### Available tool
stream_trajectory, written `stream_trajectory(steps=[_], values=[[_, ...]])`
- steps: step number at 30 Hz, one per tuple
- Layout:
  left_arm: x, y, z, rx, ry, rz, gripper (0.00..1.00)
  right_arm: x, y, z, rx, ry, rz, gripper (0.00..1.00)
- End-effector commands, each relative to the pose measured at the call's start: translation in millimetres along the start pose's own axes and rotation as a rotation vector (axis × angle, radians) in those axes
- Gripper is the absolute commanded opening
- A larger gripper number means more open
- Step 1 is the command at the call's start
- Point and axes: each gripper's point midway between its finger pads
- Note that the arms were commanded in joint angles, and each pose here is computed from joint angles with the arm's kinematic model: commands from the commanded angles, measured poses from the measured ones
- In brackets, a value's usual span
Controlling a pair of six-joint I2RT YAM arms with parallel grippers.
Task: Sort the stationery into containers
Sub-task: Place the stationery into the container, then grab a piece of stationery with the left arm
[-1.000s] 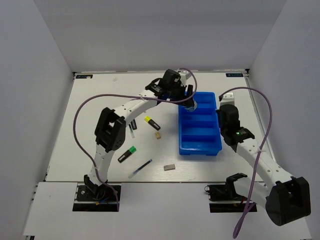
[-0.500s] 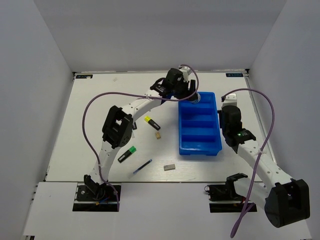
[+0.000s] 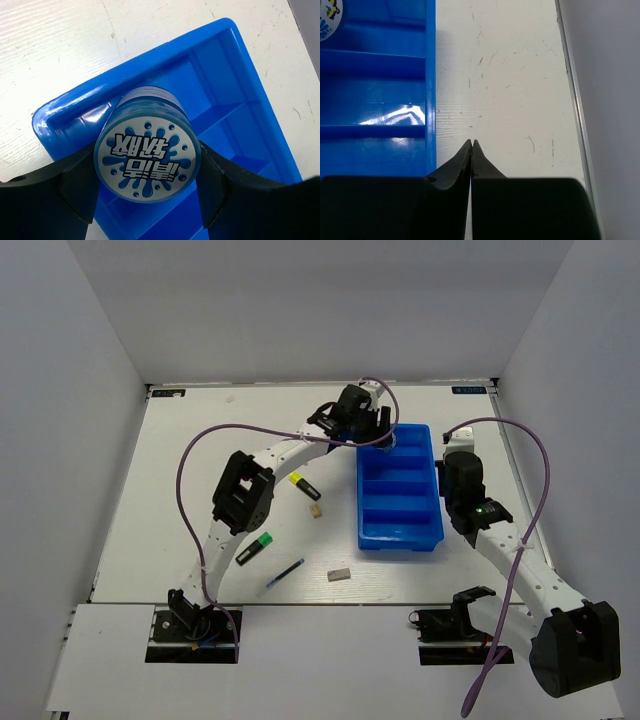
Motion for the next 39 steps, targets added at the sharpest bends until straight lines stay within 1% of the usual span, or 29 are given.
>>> stream_trajectory(steps=[1,2,4,11,12,13,14,15,16,17,18,19,20,21,22,23,24,25,27,28,29,30,31,32,33,35,37,38,39], values=[[-13.4,-36.1,-26.5,0.026,0.035,-0.107,0.63,0.4,-9.7,-4.6,0.045,0.018,-0.049,0.00],[-15.1,-37.5,-30.0,0.028,0.040,-0.111,0.73,0.2,-10.2,-4.2,0.047,0.018,-0.052,0.00],[-16.7,-38.5,-36.6,0.030,0.049,-0.116,0.85,0.4,-8.0,-2.8,0.040,0.013,-0.044,0.00],[-35.7,-60.9,-61.2,0.073,0.077,-0.164,0.90,1.3,-6.5,-2.6,0.039,0.014,-0.040,0.00],[-47.7,-72.1,-65.4,0.075,0.073,-0.191,0.85,1.2,-7.3,-2.6,0.040,0.012,-0.042,0.00],[-53.2,-73.3,-68.9,0.078,0.081,-0.192,0.75,1.2,-6.2,-3.5,0.038,0.015,-0.039,0.00],[-52.5,-64.9,-63.6,0.078,0.071,-0.176,0.59,0.8,-6.6,-3.3,0.036,0.012,-0.040,0.00],[-79.7,-83.4,-75.8,0.089,0.080,-0.227,0.14,0.0,-6.2,-3.5,0.033,0.010,-0.040,0.00],[-83.9,-75.0,-71.6,0.100,0.058,-0.214,0.00,-0.3,-7.2,-2.0,0.020,-0.006,-0.044,0.00],[-85.1,-57.3,-61.8,0.107,0.017,-0.177,0.00,-0.7,-5.6,-0.9,-0.003,-0.021,-0.037,0.23],[-103.4,-60.0,-45.3,0.120,-0.085,-0.220,0.00,-1.6,-3.7,9.8,-0.022,-0.084,-0.033,0.43],[-127.0,-67.7,-48.2,0.124,-0.108,-0.254,0.00,-2.8,-6.8,12.3,-0.047,-0.110,-0.042,0.56],[-148.2,-71.2,-31.8,0.110,-0.210,-0.279,0.00,-4.7,-3.9,16.6,-0.086,-0.143,-0.036,0.63],[-156.5,-49.1,4.2,0.077,-0.360,-0.228,0.01,-8.4,-4.1,29.4,-0.108,-0.226,-0.047,0.53],[-180.6,-43.8,40.9,0.008,-0.496,-0.200,0.10,-11.0,-6.3,32.8,-0.114,-0.251,-0.056,0.30],[-197.6,-42.6,52.2,-0.061,-0.540,-0.205,0.18,-13.5,-7.0,36.0,-0.124,-0.271,-0.062,0.00],[-203.5,-5.4,84.2,-0.077,-0.631,-0.103,0.32,-16.2,-6.0,43.2,-0.134,-0.318,-0.067,0.00],[-228.0,-9.7,114.4,-0.173,-0.684,-0.109,0.52,-18.6,-5.6,45.4,-0.141,-0.338,-0.071,0.00],[-234.6,29.9,157.1,-0.272,-0.739,-0.018,0.57,-21.8,-5.3,54.7,-0.173,-0.395,-0.083,0.00],[-242.7,30.2,164.8,-0.297,-0.747,-0.029,0.57,-21.2,-0.1,57.1,-0.179,-0.408,-0.059,0.16],[-250.4,41.0,187.7,-0.330,-0.791,-0.008,0.57,-21.7,-6.0,56.4,-0.174,-0.411,-0.064,0.40],[-251.0,45.7,194.2,-0.334,-0.802,-0.004,0.55,-21.6,-3.1,55.5,-0.175,-0.411,-0.047,0.42],[-251.0,48.4,200.4,-0.342,-0.815,0.009,0.54,-21.3,-0.9,56.0,-0.173,-0.411,-0.034,0.42],[-251.7,49.0,211.9,-0.354,-0.838,0.018,0.48,-19.7,-1.3,56.0,-0.170,-0.408,-0.034,0.38],[-249.3,46.9,215.3,-0.361,-0.843,0.022,0.44,-20.2,1.0,55.8,-0.167,-0.407,-0.026,0.26],[-240.3,50.0,222.5,-0.353,-0.846,0.044,0.33,-18.9,-1.3,52.8,-0.161,-0.388,-0.031,0.18],[-236.6,41.3,222.0,-0.353,-0.837,0.038,0.32,-17.2,0.2,50.9,-0.156,-0.372,-0.024,0.14],[-230.4,48.8,228.0,-0.355,-0.852,0.070,0.33,-15.6,2.2,50.4,-0.156,-0.368,-0.016,0.14],[-229.6,42.3,229.5,-0.360,-0.851,0.061,0.33,-15.2,1.9,48.8,-0.155,-0.359,-0.014,0.14]])
Point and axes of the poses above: each gripper's point midway between its finger pads, its own x axis out along the fingers, its own z axis along the line the jaws close on, y = z × x, and after that the axes turned 9 degrees about -x, right-handed
